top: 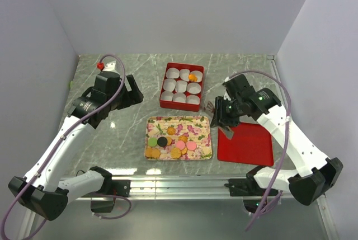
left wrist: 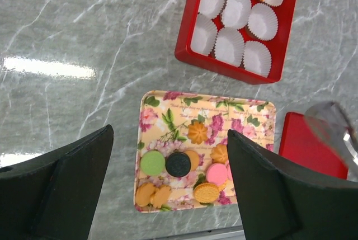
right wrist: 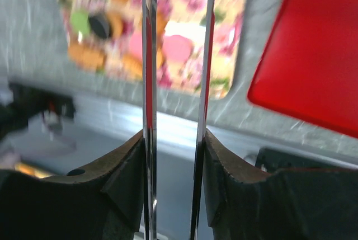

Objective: Pack the cookies

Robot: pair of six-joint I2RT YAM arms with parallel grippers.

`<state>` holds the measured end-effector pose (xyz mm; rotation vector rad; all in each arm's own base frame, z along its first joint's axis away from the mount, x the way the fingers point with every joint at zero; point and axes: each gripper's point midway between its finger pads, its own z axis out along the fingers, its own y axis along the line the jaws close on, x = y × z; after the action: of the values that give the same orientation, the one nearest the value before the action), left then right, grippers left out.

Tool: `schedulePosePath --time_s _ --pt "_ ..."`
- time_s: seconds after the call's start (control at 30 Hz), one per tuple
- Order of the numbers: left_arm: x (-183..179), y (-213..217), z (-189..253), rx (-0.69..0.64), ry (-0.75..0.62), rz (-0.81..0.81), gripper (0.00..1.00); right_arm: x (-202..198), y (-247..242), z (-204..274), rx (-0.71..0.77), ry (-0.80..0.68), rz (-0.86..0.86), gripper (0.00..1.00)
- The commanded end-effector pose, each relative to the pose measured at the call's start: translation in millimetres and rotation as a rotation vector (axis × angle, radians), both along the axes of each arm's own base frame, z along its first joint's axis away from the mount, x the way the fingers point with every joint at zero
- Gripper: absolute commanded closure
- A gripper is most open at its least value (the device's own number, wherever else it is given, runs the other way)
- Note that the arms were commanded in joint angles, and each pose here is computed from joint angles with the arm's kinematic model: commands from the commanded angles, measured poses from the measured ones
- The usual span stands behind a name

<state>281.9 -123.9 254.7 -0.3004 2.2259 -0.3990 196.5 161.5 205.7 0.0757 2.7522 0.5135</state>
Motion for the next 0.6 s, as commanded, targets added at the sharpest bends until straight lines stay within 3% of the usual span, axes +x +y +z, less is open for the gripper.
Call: schedulePosePath --time_s 0.0,0.2,0.57 --pt "9.3 -3.7 26.2 -0.043 -0.07 0.021 0.12 -34.5 14.2 17.7 0.094 0.044 0.17 0.53" --pt "3.9 0.3 24.0 -0.054 -0.063 0.045 0.12 -61.6 36.9 21.9 0.144 0.095 0.331 0.51" --pt "-21.1 19.1 24.2 -0.064 -0.064 0.108 0.12 -77.7 59.8 -7.4 -0.079 0.158 0.506 0.49"
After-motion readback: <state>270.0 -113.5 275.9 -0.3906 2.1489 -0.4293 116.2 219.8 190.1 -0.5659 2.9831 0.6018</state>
